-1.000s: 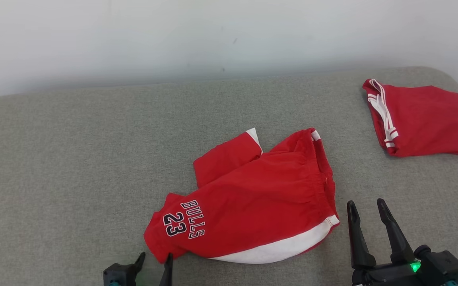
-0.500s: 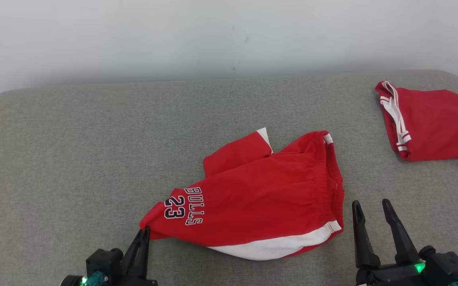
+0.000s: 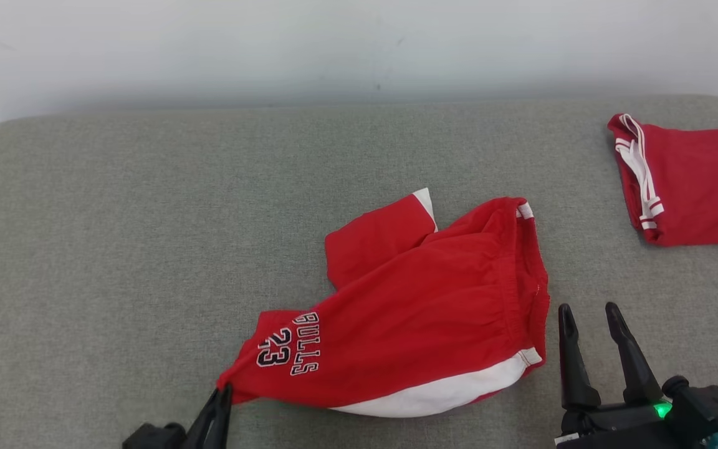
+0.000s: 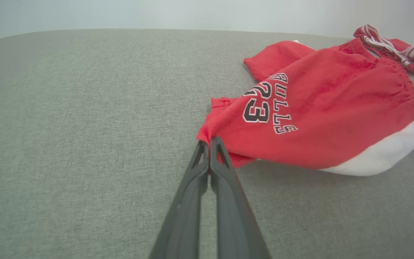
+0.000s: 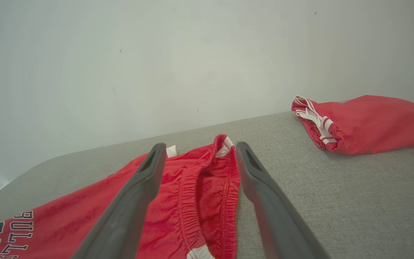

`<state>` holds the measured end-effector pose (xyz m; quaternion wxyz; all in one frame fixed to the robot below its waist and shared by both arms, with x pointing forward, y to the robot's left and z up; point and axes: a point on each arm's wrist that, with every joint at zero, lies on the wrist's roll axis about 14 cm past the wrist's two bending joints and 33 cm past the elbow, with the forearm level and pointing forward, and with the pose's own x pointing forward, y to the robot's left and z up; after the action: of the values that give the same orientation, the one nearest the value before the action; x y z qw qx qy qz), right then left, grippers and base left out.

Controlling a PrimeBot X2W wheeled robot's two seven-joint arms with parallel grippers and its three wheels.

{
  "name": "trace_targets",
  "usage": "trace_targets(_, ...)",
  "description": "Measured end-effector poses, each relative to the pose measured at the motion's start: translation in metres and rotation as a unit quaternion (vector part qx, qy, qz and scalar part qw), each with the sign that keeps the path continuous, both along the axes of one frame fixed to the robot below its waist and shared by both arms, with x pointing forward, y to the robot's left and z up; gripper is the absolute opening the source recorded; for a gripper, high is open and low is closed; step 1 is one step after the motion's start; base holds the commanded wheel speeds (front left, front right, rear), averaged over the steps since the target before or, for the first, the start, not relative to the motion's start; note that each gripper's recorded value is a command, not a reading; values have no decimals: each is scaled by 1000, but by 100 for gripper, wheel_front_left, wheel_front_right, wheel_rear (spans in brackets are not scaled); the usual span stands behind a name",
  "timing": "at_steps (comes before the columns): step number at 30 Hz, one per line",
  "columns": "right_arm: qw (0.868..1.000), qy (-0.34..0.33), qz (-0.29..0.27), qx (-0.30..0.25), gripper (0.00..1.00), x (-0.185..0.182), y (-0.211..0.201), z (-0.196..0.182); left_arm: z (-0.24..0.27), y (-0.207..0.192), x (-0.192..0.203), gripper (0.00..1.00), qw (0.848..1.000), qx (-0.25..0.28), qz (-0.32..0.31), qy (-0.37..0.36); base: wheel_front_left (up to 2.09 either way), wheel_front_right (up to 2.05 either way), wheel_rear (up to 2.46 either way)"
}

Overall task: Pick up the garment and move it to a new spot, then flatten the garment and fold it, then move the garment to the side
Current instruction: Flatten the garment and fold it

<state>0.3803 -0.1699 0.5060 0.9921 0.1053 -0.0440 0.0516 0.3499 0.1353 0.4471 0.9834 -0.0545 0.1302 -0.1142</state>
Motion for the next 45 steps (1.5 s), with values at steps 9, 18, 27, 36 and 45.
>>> trace_targets(9, 1000, -3, -14, -6, 100, 7, -10, 1, 25, -16, 64, 0, 996, 38, -54, -61, 0, 0, 0)
trace_targets(18, 998, 16, -54, -18, 100, 4, -38, -10, 12, -24, 127, 0, 994, 53, -74, -54, 0, 0, 0)
trace_targets(27, 996, 29, -80, -22, 100, -4, -54, -16, -18, -32, 132, 100, 995, 47, -75, -41, 0, 0, 0)
trace_targets(36, 998, 23, -56, -14, 100, -3, -37, -14, -8, -9, 103, 100, 997, 28, -29, -59, 0, 0, 0)
trace_targets(45, 999, 22, -43, -11, 100, -2, -29, -14, -18, -13, 79, 100, 999, 9, -32, -24, 0, 0, 0)
